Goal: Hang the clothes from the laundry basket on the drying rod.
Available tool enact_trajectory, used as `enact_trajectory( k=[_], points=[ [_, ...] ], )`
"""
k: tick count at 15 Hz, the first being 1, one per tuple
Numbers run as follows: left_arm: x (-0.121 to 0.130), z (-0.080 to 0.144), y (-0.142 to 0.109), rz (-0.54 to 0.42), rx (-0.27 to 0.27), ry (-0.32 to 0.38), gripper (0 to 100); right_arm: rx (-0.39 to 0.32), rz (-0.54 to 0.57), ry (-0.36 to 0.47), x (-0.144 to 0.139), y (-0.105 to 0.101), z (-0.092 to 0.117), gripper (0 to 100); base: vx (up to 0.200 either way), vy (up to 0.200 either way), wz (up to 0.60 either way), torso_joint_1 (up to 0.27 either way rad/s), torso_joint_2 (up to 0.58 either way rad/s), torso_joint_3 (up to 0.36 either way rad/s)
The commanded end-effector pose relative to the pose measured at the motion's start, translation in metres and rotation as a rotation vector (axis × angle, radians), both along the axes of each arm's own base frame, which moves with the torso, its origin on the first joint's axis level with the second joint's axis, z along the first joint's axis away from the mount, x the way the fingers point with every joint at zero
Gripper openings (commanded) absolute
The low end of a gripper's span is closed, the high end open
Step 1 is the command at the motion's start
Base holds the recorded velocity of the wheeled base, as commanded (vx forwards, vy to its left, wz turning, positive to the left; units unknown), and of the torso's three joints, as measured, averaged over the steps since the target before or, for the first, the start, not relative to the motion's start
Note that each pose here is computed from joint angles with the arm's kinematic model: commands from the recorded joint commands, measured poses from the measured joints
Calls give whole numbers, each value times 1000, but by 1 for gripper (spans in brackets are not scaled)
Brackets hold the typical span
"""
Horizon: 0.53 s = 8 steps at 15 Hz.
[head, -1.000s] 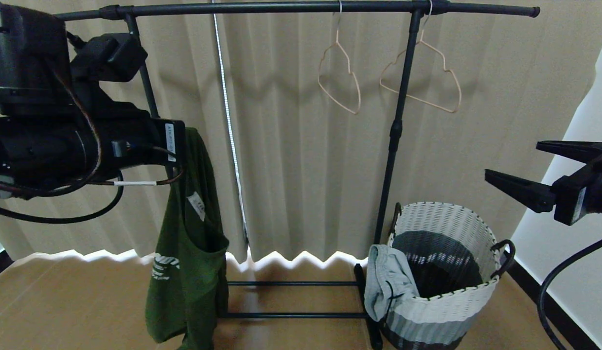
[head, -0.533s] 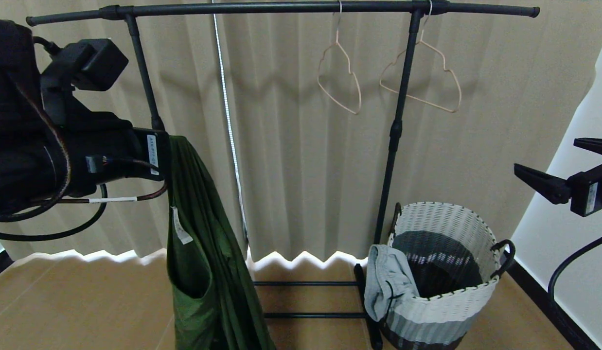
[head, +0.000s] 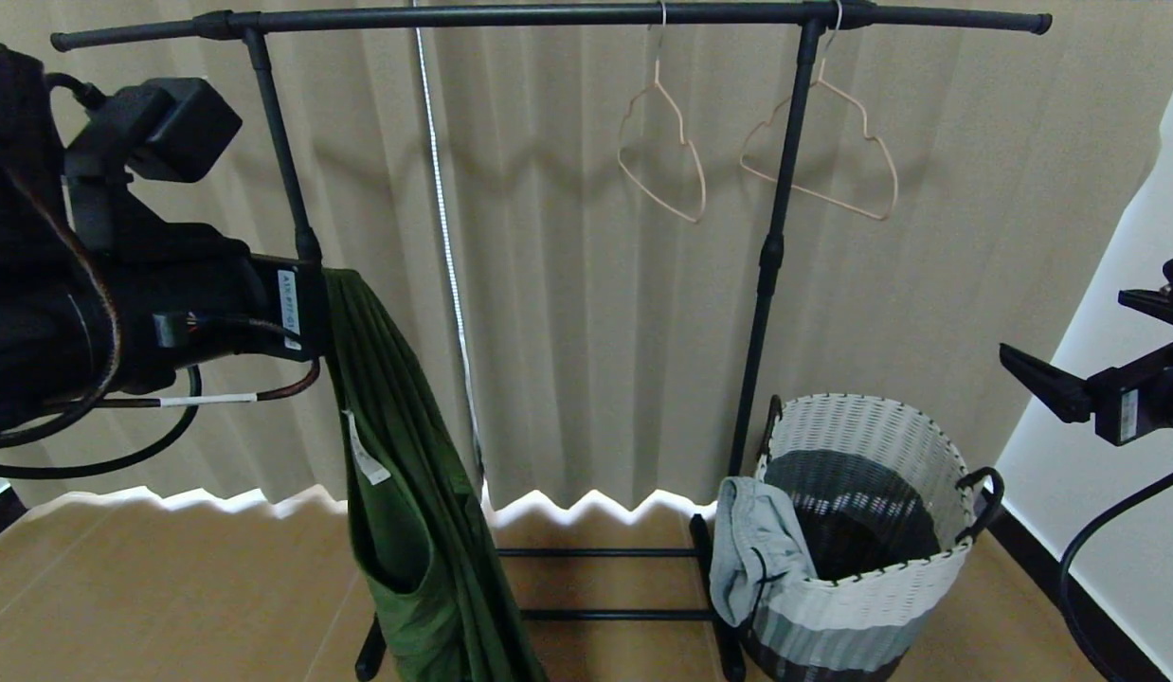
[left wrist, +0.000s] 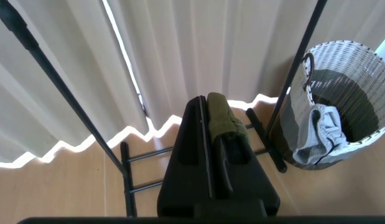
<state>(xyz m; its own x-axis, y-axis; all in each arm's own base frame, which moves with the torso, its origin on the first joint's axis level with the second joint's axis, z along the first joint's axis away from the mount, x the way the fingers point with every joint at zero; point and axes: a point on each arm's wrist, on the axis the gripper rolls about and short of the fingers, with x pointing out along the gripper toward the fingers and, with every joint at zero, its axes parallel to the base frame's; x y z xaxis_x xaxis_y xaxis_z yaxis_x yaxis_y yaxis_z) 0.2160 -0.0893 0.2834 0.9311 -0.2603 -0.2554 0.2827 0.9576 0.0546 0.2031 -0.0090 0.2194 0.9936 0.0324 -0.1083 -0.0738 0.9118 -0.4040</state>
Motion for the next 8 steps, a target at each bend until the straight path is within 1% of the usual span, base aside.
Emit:
enact_trajectory(
  k=[1, 4, 5, 7, 8],
  points=[
    [-7, 3, 2, -2, -7, -17, 0, -2, -12, 1, -1, -2, 0, 100, 0, 0, 0, 46, -183, -139],
    [-14, 4, 5, -8, -1, -29, 0, -2, -41, -2, 0, -7, 1, 100, 0, 0, 0, 89, -250, -248],
    [-16, 4, 6, -9, 4, -32, 0, -2, -52, 5, 0, -9, 0, 100, 0, 0, 0, 76, -398, -300],
    [-19, 6, 5, -21, 4, -42, 0, -1, -61, 17, 2, -11, -3, 100, 0, 0, 0, 144, -564, -283],
    [-19, 6, 4, -26, 3, -45, 0, -1, -61, 23, 4, -11, -4, 100, 0, 0, 0, 222, -520, -276]
  ],
)
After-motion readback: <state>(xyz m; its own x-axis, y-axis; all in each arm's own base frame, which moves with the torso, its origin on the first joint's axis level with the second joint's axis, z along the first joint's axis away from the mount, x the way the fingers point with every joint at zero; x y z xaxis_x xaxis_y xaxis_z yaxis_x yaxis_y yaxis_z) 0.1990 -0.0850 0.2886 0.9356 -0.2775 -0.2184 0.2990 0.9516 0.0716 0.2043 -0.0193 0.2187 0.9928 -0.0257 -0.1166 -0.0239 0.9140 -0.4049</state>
